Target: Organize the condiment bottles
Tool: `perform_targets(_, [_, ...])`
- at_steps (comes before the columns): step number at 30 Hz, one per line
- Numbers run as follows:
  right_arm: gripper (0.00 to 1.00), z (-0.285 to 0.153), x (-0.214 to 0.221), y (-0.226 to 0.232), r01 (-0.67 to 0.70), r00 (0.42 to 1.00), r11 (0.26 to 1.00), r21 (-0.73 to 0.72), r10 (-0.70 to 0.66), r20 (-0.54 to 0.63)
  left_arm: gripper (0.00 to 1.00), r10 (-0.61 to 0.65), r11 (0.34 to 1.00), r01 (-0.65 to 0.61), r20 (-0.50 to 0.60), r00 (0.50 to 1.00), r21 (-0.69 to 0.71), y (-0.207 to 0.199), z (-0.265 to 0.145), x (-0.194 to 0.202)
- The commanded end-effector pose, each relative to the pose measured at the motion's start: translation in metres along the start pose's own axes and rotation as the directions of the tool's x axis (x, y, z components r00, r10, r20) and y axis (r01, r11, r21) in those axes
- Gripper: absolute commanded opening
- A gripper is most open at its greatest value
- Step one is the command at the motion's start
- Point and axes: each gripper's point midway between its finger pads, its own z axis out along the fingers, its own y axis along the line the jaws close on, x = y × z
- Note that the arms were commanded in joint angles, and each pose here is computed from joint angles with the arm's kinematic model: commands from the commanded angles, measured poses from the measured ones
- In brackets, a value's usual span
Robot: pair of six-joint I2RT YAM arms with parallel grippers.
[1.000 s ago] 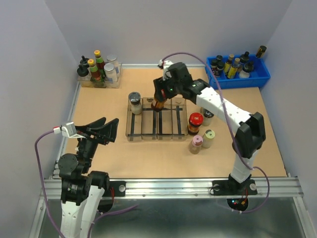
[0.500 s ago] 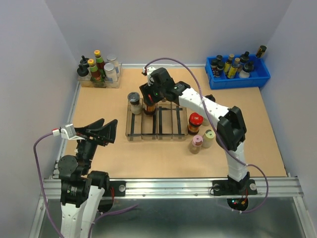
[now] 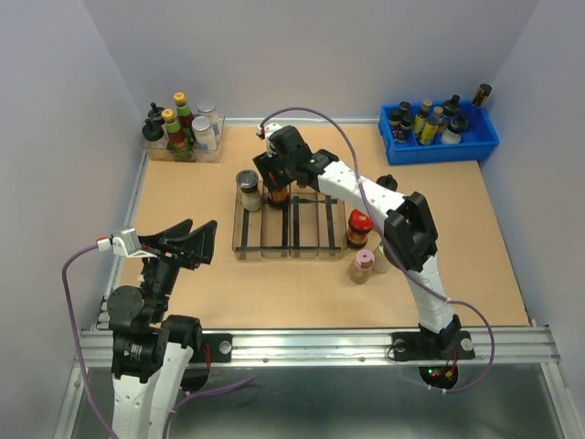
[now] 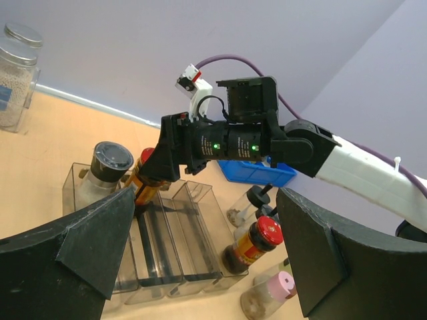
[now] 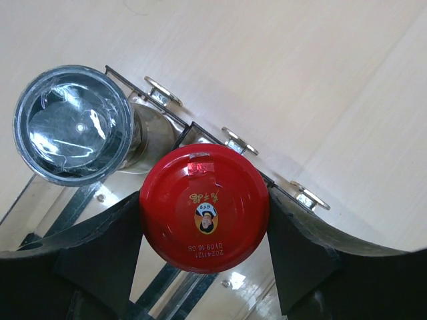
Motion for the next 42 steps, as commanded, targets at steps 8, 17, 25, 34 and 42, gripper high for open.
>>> perform_targets(8, [1.0, -0.038, -0.075, -0.003, -0.005, 0.975, 1.0, 0.027, -0.001, 0.224, 0.99, 0.025, 0.998, -0.028, 0.047, 0.999, 0.06, -0.019, 0.001, -0.02])
perform_targets(17, [1.0, -0.109, -0.085, -0.042, -0.081, 0.956, 0.98, 0.184, 0.024, 0.293, 0.99, 0.0, 0.998, -0.002, 0.032, 0.999, 0.066, -0.016, 0.006, -0.012])
perform_targets(25, [1.0, -0.187, -0.013, -0.099, -0.26, 0.942, 0.889, 0.376, 0.148, 0.302, 0.99, -0.017, 0.996, 0.016, 0.01, 1.0, 0.085, -0.016, 0.011, -0.005])
perform_targets(34, [1.0, -0.205, 0.091, -0.106, -0.333, 0.939, 0.871, 0.363, 0.27, 0.213, 0.99, -0.054, 0.99, 0.057, -0.025, 0.998, 0.127, -0.018, 0.022, 0.006])
perform_targets(42, [1.0, -0.199, 0.128, -0.112, -0.33, 0.944, 0.851, 0.409, 0.294, 0.15, 0.99, -0.066, 0.987, 0.067, -0.014, 0.998, 0.146, -0.022, 0.018, 0.005])
